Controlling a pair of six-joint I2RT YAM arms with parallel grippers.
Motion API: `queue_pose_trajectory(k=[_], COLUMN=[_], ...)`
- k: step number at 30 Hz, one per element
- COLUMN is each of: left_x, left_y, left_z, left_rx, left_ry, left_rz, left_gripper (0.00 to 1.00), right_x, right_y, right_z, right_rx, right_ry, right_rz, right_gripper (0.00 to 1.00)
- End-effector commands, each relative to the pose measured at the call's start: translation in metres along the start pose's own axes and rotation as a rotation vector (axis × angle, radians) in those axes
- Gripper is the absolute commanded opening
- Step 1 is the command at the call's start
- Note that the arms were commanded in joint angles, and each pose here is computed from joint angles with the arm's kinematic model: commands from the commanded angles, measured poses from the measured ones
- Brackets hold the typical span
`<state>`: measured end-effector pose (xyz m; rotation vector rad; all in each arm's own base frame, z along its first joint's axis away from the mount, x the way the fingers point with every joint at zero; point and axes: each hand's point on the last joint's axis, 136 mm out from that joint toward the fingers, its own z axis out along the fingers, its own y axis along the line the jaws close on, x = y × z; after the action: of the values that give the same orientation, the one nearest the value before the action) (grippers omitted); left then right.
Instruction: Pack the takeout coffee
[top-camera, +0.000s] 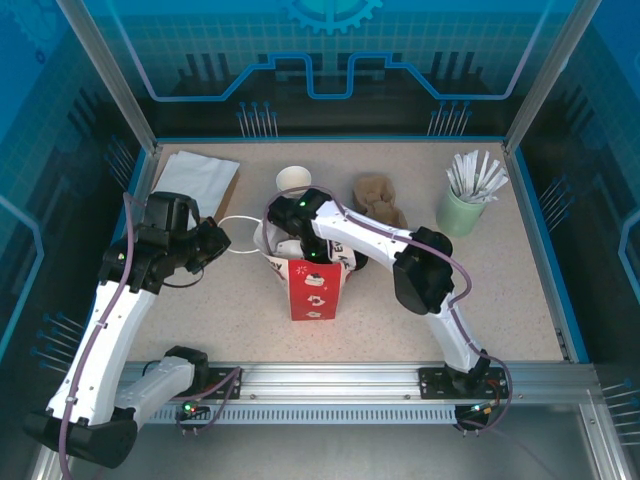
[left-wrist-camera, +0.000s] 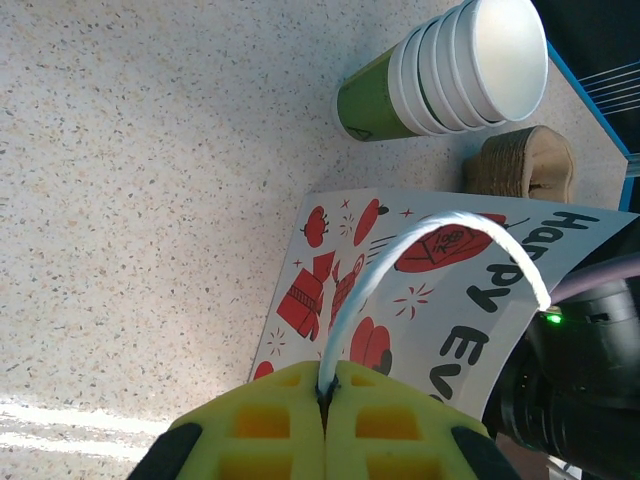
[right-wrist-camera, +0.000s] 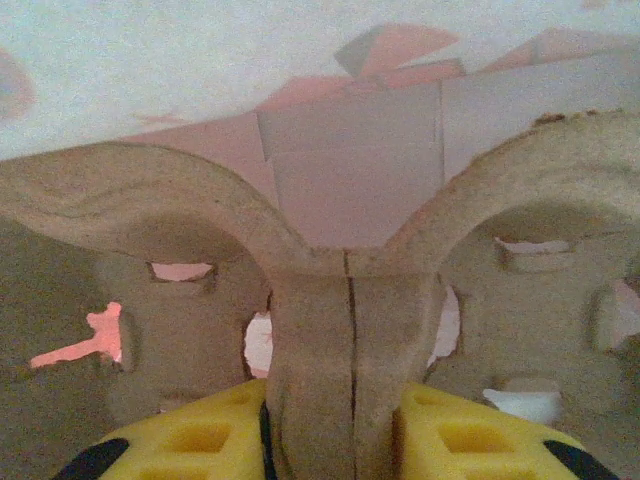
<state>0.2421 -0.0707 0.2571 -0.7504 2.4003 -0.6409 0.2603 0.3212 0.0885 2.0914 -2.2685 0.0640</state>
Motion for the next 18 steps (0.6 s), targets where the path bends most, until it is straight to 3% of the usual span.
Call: queue_pose_trajectory(k=[1, 8, 18], left_x=[-0.004, -0.001, 0.007], left_y=[0.001, -0.005, 0.008], left_z=[-0.007, -0.005, 0.002], left_rx=[-0.011, 0.025, -0.007], left_ry=[-0.019, 0.003, 0.025], left_rz=[0.018, 0.032, 0.026], left_gripper=[0.00, 0.00, 0.00], right_x=[0.015, 0.000, -0.009], right_y=[0.003, -0.001, -0.003], right_z=[0.015, -0.025, -0.090], right_rx=[-0.020, 0.022, 0.056], right_ry=[0.095, -0.020, -0.194], right_rz=[-0.114, -0.096, -0.026], right_gripper=[0.36, 0.53, 0.64])
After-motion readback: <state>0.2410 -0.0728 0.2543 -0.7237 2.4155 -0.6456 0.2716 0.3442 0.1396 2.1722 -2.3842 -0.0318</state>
